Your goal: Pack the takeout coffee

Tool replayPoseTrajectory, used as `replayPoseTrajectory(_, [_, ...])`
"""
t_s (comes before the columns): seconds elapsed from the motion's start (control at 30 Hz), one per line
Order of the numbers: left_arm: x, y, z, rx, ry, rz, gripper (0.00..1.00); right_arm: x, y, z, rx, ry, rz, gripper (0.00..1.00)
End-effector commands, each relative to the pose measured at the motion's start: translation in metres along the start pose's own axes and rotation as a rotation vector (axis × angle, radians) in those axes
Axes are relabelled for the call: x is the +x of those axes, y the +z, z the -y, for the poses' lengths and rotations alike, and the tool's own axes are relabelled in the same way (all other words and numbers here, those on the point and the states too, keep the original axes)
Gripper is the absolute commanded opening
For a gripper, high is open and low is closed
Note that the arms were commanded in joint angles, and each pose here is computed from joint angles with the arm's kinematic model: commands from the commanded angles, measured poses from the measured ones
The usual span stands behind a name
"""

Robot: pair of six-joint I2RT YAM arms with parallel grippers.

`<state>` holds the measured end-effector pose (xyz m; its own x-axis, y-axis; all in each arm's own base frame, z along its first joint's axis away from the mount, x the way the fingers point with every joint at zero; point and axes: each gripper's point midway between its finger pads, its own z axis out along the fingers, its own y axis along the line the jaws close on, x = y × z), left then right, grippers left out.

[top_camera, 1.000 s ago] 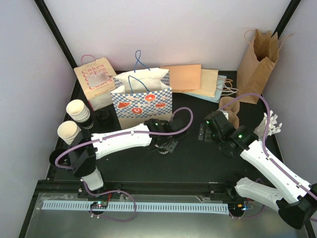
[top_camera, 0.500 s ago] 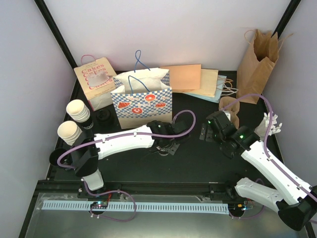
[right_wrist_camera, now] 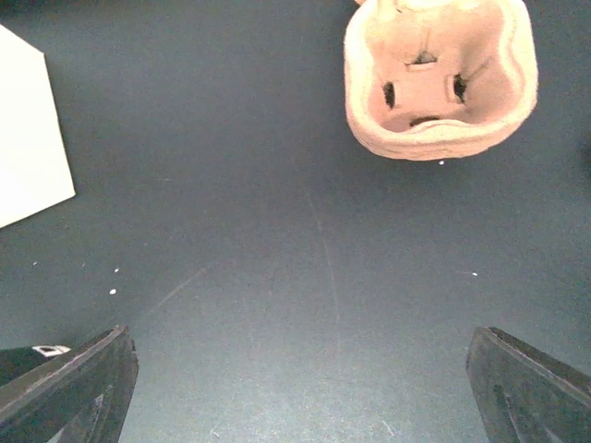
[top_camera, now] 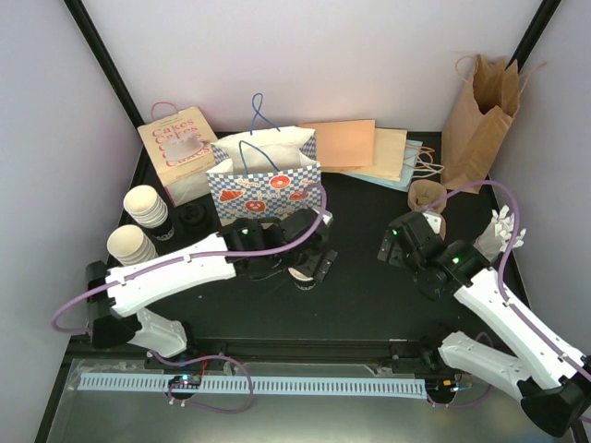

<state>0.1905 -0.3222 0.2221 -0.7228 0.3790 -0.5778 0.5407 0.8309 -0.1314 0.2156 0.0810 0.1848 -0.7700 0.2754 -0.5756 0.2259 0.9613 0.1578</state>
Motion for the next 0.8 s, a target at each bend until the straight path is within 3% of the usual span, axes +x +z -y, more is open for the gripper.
replayPoseTrajectory(0.0, [-0.02,-0.028,-0.016,-0.011,-0.022,0.119,0.99,0.0,0.004,0.015,0.068,0.072,0.021,1.0])
replayPoseTrajectory(0.3, [-0.024,-0.068,-0.056,-0.004,-0.115,0.328,0.99,0.01,0.014,0.043,0.179,0.216,0.044,1.0])
replayPoseTrajectory(0.57, [-0.017,-0.08,-0.071,0.006,-0.131,0.38,0.99,0.026,0.029,0.059,0.206,0.32,0.069,0.96])
replayPoseTrajectory(0.67, [-0.015,-0.08,-0.074,-0.002,-0.128,0.379,0.99,0.031,0.033,0.064,0.241,0.336,0.062,0.89])
replayPoseTrajectory(0.77, [-0.012,-0.078,-0.075,-0.006,-0.118,0.374,0.99,0.036,0.035,0.073,0.3,0.37,0.058,0.7])
